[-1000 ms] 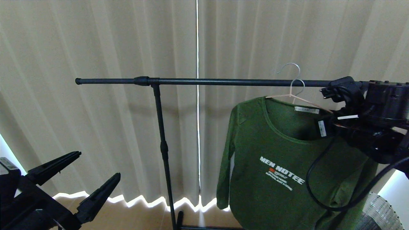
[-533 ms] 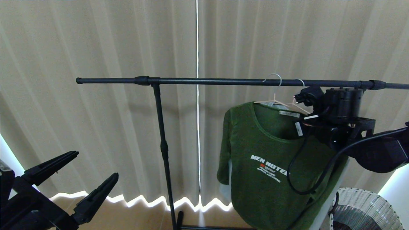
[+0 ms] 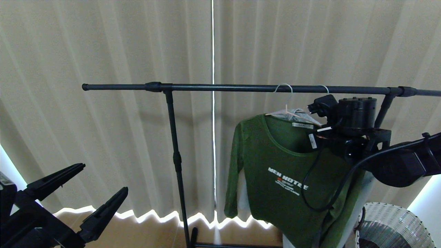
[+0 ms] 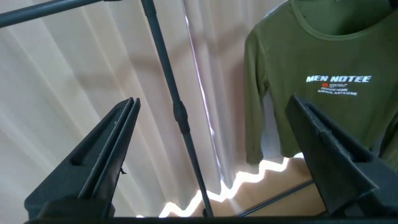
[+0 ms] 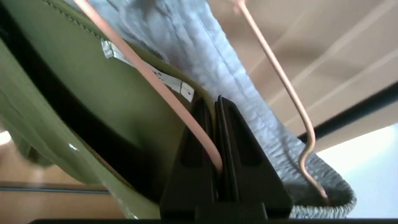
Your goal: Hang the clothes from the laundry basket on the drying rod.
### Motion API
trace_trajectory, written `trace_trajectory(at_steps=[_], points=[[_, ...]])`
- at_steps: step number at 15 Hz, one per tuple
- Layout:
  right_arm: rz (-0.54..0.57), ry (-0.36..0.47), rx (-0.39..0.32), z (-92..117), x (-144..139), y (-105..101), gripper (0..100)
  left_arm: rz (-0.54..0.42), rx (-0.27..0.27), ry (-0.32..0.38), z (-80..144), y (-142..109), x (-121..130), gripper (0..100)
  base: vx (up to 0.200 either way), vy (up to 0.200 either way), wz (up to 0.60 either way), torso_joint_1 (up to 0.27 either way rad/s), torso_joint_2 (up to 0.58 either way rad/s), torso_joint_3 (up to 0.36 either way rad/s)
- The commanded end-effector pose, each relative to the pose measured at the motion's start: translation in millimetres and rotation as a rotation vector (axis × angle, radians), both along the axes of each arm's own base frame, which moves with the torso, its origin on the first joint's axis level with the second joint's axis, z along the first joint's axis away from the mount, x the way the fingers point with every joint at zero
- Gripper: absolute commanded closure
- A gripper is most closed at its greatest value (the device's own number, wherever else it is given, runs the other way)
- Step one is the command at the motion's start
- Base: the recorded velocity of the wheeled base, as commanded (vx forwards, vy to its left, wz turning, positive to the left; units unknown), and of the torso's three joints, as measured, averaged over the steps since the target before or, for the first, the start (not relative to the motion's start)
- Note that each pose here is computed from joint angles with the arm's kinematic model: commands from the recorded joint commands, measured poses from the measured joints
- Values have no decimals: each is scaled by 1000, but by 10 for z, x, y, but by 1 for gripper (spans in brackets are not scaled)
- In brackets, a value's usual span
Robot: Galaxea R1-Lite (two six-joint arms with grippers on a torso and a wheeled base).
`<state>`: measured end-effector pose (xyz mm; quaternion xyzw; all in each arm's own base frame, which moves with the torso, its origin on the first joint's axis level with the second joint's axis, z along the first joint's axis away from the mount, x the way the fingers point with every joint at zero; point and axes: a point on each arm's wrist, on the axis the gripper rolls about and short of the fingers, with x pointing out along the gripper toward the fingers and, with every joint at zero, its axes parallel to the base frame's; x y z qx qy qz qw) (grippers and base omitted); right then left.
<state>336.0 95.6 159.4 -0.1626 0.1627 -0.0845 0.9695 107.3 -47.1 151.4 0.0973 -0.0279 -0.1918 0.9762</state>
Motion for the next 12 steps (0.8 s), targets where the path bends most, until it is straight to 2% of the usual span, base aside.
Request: trace_trajectory(at_steps=[1, 3, 6, 12], points=[[-15, -43, 7, 123, 34, 11, 100, 0, 2, 5, -6, -3, 8, 0, 0, 0, 0, 0, 0, 0], [-50, -61, 1, 153, 165, 24, 100, 0, 3, 7, -9, -5, 12, 0, 0, 0, 0, 0, 0, 0], [-64, -38, -10, 16, 304, 47, 100, 0, 2, 5, -6, -3, 8, 0, 0, 0, 0, 0, 0, 0], [-6, -3, -22, -104, 189, 245, 100, 0, 4, 10, -19, -2, 5, 0, 0, 0, 0, 0, 0, 0]])
